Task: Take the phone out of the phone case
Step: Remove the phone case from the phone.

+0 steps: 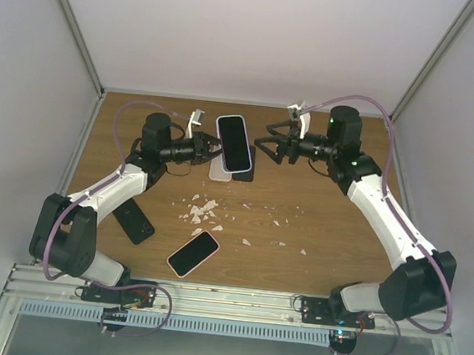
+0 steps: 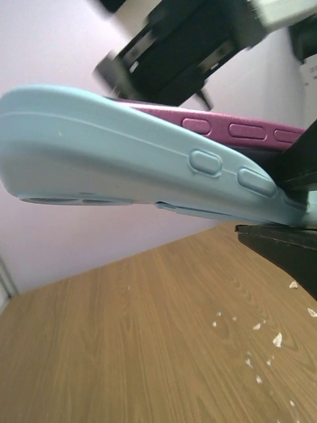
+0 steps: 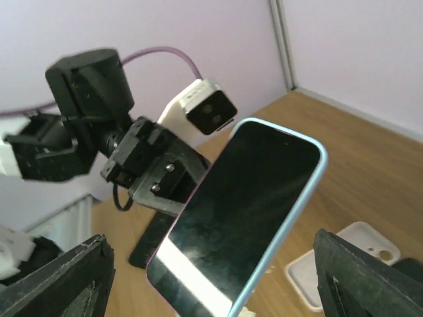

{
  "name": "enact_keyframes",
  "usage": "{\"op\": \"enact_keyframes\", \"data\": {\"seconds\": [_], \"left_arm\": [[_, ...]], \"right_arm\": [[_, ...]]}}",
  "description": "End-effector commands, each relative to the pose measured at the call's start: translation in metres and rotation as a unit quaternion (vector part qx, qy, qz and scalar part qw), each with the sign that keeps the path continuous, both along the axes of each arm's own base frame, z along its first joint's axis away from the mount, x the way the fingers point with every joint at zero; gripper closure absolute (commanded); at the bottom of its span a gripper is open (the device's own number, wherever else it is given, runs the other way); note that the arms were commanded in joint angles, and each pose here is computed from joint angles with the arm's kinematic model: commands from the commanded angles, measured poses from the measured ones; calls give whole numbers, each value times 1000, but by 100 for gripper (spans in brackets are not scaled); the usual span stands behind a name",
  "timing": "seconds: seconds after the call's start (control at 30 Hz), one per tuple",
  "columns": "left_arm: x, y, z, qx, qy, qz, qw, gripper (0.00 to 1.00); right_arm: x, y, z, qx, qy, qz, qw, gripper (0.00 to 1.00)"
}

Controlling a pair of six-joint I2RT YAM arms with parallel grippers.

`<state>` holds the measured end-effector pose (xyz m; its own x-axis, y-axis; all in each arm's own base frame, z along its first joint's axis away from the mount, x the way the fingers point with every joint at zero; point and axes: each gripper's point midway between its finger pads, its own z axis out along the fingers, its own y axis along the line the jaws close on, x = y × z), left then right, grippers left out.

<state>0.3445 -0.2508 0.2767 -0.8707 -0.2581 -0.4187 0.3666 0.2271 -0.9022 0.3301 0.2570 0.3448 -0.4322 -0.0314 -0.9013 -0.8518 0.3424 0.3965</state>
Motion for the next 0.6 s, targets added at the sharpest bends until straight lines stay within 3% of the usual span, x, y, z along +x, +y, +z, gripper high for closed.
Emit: {"op": "enact_keyframes", "data": {"seconds": [0.0,0.33,0.57], "left_arm": [[24,13,-4,4,43,56,998,100],[30,15,-23,-14,122,65,990,100],[30,14,-28,-22,143,59,988,99]], "right_arm": [[-7,7,-3,-117,-159,-41,980,18],[-23,43,-52,-266,-284,-45,920,25],[-29,65,-72,-319,-331,-45,887,27]]}}
